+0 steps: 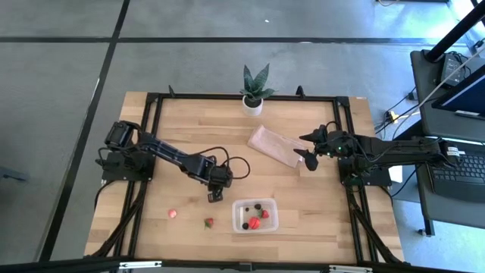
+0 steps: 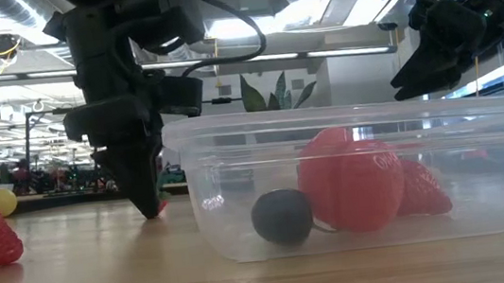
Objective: Pick and placing Produce into tupperware
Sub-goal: Put the red strawberry in the bin
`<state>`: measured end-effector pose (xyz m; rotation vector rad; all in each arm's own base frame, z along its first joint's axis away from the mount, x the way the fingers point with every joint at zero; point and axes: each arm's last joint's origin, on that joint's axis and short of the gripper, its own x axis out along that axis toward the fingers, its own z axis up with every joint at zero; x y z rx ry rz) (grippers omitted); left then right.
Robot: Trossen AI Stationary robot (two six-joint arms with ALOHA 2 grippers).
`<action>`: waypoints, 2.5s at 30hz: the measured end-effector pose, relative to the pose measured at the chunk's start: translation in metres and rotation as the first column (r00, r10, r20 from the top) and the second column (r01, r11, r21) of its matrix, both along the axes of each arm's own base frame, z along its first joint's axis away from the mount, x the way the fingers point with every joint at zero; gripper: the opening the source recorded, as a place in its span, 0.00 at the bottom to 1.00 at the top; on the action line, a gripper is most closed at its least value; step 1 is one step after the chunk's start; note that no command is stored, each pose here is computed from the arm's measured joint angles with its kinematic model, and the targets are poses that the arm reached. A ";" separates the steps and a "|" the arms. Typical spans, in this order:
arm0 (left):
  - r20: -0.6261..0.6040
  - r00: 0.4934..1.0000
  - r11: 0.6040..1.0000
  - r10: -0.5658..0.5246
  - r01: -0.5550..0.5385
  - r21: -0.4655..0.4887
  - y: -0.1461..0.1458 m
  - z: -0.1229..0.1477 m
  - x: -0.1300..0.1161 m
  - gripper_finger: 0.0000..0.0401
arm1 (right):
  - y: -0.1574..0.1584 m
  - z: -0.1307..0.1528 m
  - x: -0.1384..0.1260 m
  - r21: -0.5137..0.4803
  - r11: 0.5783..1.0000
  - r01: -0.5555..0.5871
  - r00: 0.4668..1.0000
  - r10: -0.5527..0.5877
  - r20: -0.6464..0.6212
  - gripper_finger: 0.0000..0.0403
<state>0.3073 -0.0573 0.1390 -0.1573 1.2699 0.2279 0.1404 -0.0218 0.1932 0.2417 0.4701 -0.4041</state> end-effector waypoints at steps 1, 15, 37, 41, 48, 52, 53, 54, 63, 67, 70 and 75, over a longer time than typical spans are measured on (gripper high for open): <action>0.004 1.000 1.000 0.003 -0.003 0.001 0.000 0.004 0.000 0.19 | 0.000 0.000 0.000 0.000 1.000 0.000 1.000 0.000 0.000 0.77; 0.540 0.818 0.965 -0.196 0.260 -0.043 -0.054 0.136 0.056 0.21 | 0.000 0.002 0.001 0.022 1.000 0.012 0.999 -0.013 0.033 0.77; 0.311 0.927 0.960 -0.209 0.256 -0.118 -0.086 0.041 0.091 0.18 | 0.001 0.002 0.001 0.144 0.988 0.048 0.996 -0.058 0.068 0.77; 0.296 0.938 0.963 -0.183 0.232 -0.137 -0.087 0.036 0.091 0.26 | 0.001 0.002 0.001 0.145 0.988 0.047 0.996 -0.058 0.068 0.77; 0.283 0.941 0.963 -0.185 0.231 -0.139 -0.087 0.034 0.091 0.30 | 0.001 0.002 0.001 0.142 0.989 0.046 0.996 -0.056 0.067 0.77; 0.283 0.941 0.964 -0.184 0.229 -0.136 -0.087 0.034 0.091 0.27 | 0.001 0.002 0.001 0.141 0.989 0.046 0.996 -0.055 0.066 0.77; 0.284 0.941 0.965 -0.183 0.228 -0.133 -0.086 0.034 0.091 0.27 | 0.001 0.002 0.001 0.141 0.989 0.046 0.996 -0.055 0.066 0.77; 0.284 0.941 0.965 -0.183 0.227 -0.132 -0.086 0.034 0.091 0.27 | 0.001 0.002 0.001 0.140 0.989 0.046 0.996 -0.055 0.066 0.77; 0.281 0.953 0.973 -0.115 0.164 -0.160 -0.082 0.034 0.092 0.23 | 0.001 0.002 0.001 0.138 0.989 0.045 0.996 -0.054 0.065 0.77; 0.279 0.955 0.973 -0.100 0.152 -0.175 -0.083 0.035 0.092 0.21 | 0.001 0.002 0.001 0.139 0.989 0.045 0.996 -0.055 0.065 0.77; 0.279 0.955 0.972 -0.100 0.153 -0.176 -0.083 0.035 0.092 0.20 | 0.001 0.002 0.001 0.139 0.989 0.045 0.996 -0.055 0.065 0.77; 0.317 0.944 0.970 -0.097 0.161 -0.183 -0.085 0.045 0.098 0.20 | 0.001 0.002 0.001 0.138 0.989 0.045 0.996 -0.055 0.065 0.77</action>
